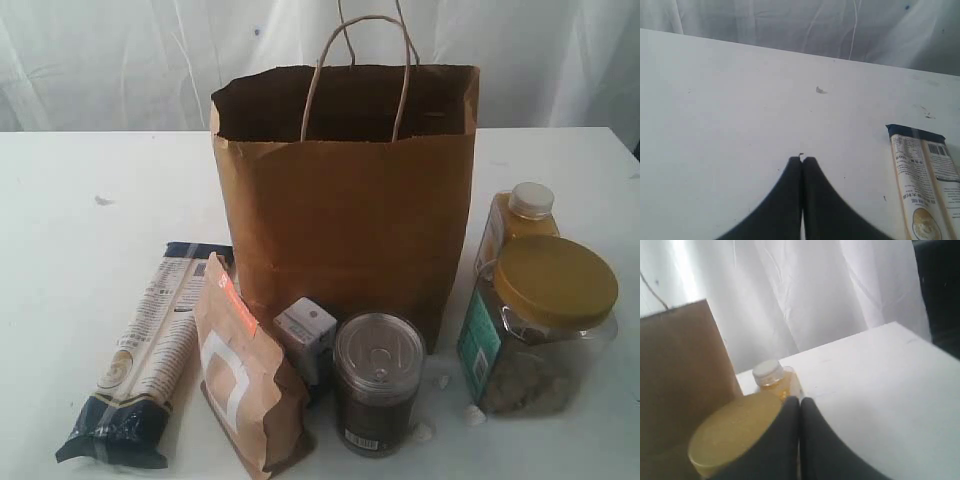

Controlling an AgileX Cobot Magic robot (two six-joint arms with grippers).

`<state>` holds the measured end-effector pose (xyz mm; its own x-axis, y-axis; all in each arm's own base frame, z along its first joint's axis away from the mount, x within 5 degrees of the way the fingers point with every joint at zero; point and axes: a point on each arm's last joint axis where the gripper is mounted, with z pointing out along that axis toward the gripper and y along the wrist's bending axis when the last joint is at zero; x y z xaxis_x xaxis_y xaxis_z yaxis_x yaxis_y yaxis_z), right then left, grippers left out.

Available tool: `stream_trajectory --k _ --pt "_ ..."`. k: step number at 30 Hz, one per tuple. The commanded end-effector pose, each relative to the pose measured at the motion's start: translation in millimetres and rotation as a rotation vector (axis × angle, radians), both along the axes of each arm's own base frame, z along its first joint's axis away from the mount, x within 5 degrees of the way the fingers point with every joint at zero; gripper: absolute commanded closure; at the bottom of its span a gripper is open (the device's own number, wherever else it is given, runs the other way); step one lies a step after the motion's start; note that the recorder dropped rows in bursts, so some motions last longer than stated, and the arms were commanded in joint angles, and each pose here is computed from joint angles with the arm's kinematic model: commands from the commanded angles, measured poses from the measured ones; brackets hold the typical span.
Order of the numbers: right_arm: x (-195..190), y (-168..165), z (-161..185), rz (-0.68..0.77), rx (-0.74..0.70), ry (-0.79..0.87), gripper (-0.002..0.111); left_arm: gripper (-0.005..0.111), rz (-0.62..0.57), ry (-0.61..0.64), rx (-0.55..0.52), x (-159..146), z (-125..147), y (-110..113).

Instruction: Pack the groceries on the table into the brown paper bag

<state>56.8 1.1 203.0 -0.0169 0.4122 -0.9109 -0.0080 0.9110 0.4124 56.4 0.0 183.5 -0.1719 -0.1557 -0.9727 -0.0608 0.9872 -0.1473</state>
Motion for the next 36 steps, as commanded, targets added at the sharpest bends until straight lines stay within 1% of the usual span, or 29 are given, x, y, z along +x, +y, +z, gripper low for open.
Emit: stream_trajectory --k 1,6,10,14,17,19,21,22,25,28,30,31,33,36 --pt "-0.4 -0.5 4.9 -0.005 0.318 -0.037 0.108 0.107 -0.007 -0.004 -0.006 -0.1 -0.9 -0.5" --pt "-0.4 -0.7 7.2 -0.003 0.334 -0.062 0.108 0.107 -0.007 -0.004 -0.006 -0.1 -0.9 -0.5" --pt "-1.6 -2.1 17.3 0.002 0.347 -0.176 0.108 0.107 -0.007 -0.004 -0.006 -0.1 -0.9 -0.5" --pt "-3.1 -3.2 24.8 0.013 0.416 -0.26 0.108 0.107 -0.007 -0.004 -0.006 -0.1 -0.9 -0.5" --pt "-3.9 -2.3 28.5 0.026 0.39 -0.273 0.108 0.107 -0.007 -0.004 -0.006 -0.1 -0.9 -0.5" --pt "-6.0 0.1 38.6 0.059 0.367 -0.268 0.108 0.107 -0.007 -0.004 -0.006 -0.1 -0.9 -0.5" --pt "-9.9 2.6 53.0 0.098 0.302 -0.265 0.108 0.107 -0.007 -0.004 -0.006 -0.1 -0.9 -0.5" --pt "-14.3 4.3 65.8 0.139 0.248 -0.244 0.108 0.107 -0.007 -0.004 -0.006 -0.1 -0.9 -0.5" --pt "-21.4 5.8 81.2 0.21 0.159 -0.212 0.108 0.107 -0.007 -0.004 -0.006 -0.1 -0.9 -0.5" --pt "-23.1 8.7 94.4 0.291 -0.005 -0.138 0.108 0.107 -0.007 -0.004 -0.006 -0.1 -0.9 -0.5" --pt "-21.1 14.7 102.4 0.383 -0.151 -0.063 0.108 0.107 -0.007 -0.004 -0.006 -0.1 -0.9 -0.5" --pt "-20.7 18.4 106.7 0.435 -0.201 -0.03 0.108 0.107 -0.007 -0.004 -0.006 -0.1 -0.9 -0.5" --pt "-17.0 29.2 114.6 0.563 -0.324 0.036 0.108 0.107 -0.007 -0.004 -0.006 -0.1 -0.9 -0.5" --pt "-7.1 43.0 123.6 0.701 -0.465 0.148 0.108 0.107 -0.007 -0.004 -0.006 -0.1 -0.9 -0.5"
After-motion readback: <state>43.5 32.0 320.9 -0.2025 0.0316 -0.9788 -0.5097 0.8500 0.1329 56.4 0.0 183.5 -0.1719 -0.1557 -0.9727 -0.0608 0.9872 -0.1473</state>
